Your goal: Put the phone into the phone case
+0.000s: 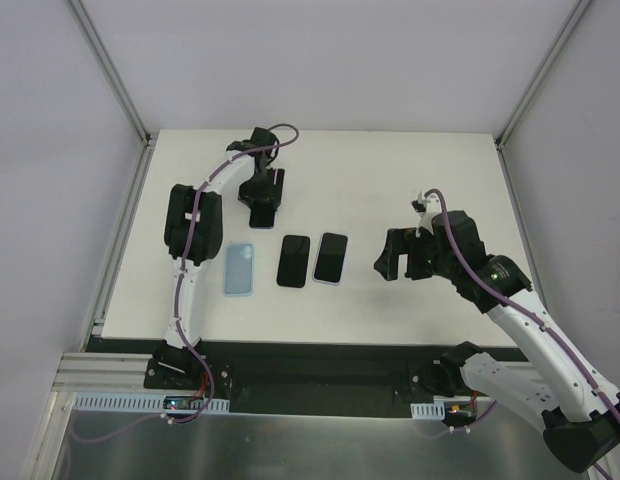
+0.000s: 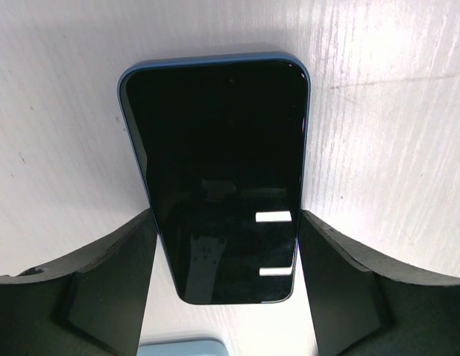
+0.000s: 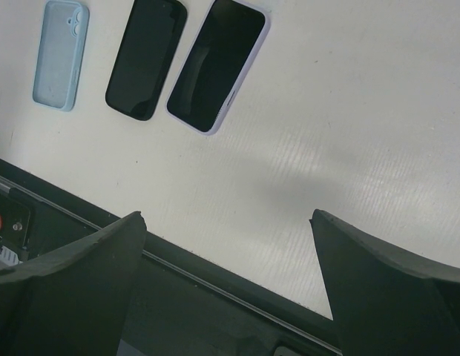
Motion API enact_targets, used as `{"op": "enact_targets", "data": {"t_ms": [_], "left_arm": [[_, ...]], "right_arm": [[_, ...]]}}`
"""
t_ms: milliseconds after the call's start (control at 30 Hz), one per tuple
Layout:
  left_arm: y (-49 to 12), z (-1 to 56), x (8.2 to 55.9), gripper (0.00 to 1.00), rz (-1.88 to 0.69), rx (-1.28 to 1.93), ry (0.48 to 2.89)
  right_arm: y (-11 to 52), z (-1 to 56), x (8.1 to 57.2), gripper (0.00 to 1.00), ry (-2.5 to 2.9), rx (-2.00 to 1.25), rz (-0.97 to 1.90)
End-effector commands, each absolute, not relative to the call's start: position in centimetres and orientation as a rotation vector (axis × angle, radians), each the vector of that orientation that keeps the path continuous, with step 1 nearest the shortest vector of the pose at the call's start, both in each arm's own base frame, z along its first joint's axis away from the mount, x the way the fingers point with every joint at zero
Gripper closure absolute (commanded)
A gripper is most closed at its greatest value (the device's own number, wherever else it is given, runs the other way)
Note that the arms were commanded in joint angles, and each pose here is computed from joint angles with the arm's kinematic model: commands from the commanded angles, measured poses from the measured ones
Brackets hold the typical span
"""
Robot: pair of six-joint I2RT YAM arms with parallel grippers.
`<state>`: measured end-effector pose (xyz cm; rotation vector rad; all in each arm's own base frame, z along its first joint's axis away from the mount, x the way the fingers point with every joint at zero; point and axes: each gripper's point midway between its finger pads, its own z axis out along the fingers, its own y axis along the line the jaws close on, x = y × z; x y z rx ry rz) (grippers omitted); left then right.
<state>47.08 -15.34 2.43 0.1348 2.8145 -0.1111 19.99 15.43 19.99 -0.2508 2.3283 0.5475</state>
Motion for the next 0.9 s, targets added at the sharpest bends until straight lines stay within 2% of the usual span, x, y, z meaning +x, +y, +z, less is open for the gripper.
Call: {"op": "enact_targets", "data": {"t_ms": [0,167,367,700,867], "left_arm": [[-15.9,8.4,47.2,0.75,-0.196,0.132,2.712],[-16.1,10.7,46.1,0.91,-0.244,0.118,2.685],[-14.9,10.8,43.8,0.98,-0.202,0.118,2.712],[-11.4,11.7,35.5,1.0,-0.089,-0.001,2.808],[-11.0,12.2,31.1,0.99,-0.135,-0.068,2.818]], "right_arm": [[15.3,20.5,19.9,0.04,2.316,-0.23,0.556],[15.2,20.4,19.8,0.04,2.315,-0.228,0.551],[15.0,20.2,19.5,0.04,2.316,-0.225,0.55],[15.3,20.2,19.5,0.04,2.316,-0.226,0.571],[15.7,19.8,19.6,0.04,2.324,-0.225,0.591]]}}
